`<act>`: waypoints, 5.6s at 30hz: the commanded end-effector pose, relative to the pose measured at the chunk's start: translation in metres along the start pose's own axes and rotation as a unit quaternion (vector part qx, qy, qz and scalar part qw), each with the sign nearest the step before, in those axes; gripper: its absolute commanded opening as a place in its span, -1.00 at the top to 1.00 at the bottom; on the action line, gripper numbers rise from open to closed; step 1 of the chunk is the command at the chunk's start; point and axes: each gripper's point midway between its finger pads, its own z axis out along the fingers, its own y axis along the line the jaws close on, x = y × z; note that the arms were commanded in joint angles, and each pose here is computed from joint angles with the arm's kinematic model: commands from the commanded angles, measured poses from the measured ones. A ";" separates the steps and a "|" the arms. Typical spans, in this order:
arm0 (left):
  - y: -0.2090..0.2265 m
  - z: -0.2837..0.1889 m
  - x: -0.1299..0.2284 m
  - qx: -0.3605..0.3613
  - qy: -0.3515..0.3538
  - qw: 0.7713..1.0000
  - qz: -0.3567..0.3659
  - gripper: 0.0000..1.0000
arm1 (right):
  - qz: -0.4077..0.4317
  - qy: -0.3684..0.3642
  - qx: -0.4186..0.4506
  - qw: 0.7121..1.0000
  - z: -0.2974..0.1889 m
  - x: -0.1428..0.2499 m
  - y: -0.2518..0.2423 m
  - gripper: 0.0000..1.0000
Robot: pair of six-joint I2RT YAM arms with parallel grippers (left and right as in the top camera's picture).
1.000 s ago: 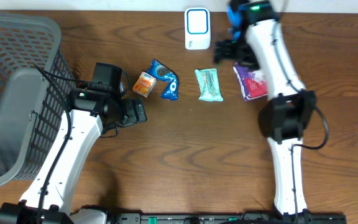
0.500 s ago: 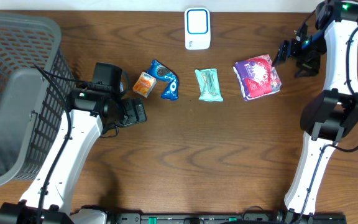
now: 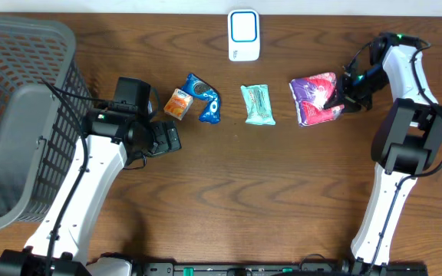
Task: Scan the item barcode
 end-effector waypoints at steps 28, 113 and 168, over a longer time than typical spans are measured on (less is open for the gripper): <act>0.003 0.002 0.002 -0.006 0.005 1.000 0.001 -0.95 | -0.062 -0.272 -0.153 0.948 -0.045 -0.045 0.312 0.98; 0.003 0.002 0.002 -0.006 0.005 1.000 0.001 -0.96 | 0.116 -0.110 0.399 0.903 -0.104 -0.025 -0.202 0.14; 0.003 0.002 0.002 -0.006 0.005 1.000 0.001 -0.96 | -0.160 0.042 -0.023 0.986 0.129 0.047 0.133 0.66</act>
